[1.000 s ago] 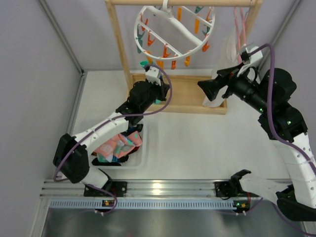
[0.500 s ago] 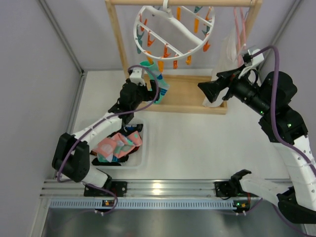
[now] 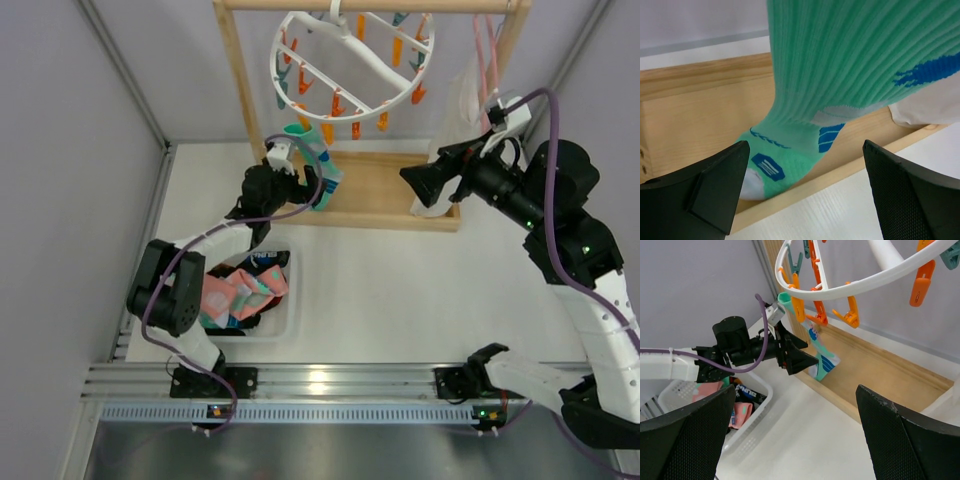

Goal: Remove the socks clipped to the hanger

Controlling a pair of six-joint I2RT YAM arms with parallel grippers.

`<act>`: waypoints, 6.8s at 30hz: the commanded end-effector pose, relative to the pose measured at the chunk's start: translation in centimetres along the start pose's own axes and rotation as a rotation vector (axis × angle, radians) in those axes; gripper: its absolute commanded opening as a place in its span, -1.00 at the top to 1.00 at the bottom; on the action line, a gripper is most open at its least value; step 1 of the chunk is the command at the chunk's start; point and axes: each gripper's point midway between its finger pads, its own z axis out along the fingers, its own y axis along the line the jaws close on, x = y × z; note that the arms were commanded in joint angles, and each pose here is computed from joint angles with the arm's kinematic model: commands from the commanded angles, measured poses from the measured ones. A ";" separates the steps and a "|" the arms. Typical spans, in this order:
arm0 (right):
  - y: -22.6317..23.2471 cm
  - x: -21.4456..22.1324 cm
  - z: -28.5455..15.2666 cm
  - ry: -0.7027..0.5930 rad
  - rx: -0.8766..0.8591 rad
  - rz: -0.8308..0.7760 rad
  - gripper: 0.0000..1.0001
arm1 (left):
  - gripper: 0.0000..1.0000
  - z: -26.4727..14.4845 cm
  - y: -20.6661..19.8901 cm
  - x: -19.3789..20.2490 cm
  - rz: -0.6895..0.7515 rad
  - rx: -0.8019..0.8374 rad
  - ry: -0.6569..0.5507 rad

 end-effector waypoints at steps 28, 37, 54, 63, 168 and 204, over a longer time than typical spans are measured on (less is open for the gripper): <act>-0.3 -2.0 3.9 0.077 -0.034 -0.028 -0.99 | 0.69 7.4 -5.2 -9.0 -0.027 0.156 -0.377; 0.3 -3.3 3.3 0.004 -0.047 -0.014 -0.99 | 1.00 2.2 -6.8 -9.2 -0.098 -0.032 -0.413; 1.4 -5.4 0.1 -0.027 -0.017 0.103 -0.99 | 1.00 -4.3 -16.0 -8.0 0.179 -0.322 -0.213; 1.9 -5.0 2.5 0.053 -0.064 0.152 -0.99 | 1.00 -3.4 -20.8 -4.7 0.392 -0.284 -0.051; -0.5 2.6 3.3 0.058 0.124 0.009 -0.99 | 1.00 -29.0 2.1 13.1 -0.484 -0.883 0.491; 0.1 3.7 0.4 0.089 0.086 -0.032 -0.99 | -0.96 -29.0 5.5 8.1 -0.630 -0.985 0.531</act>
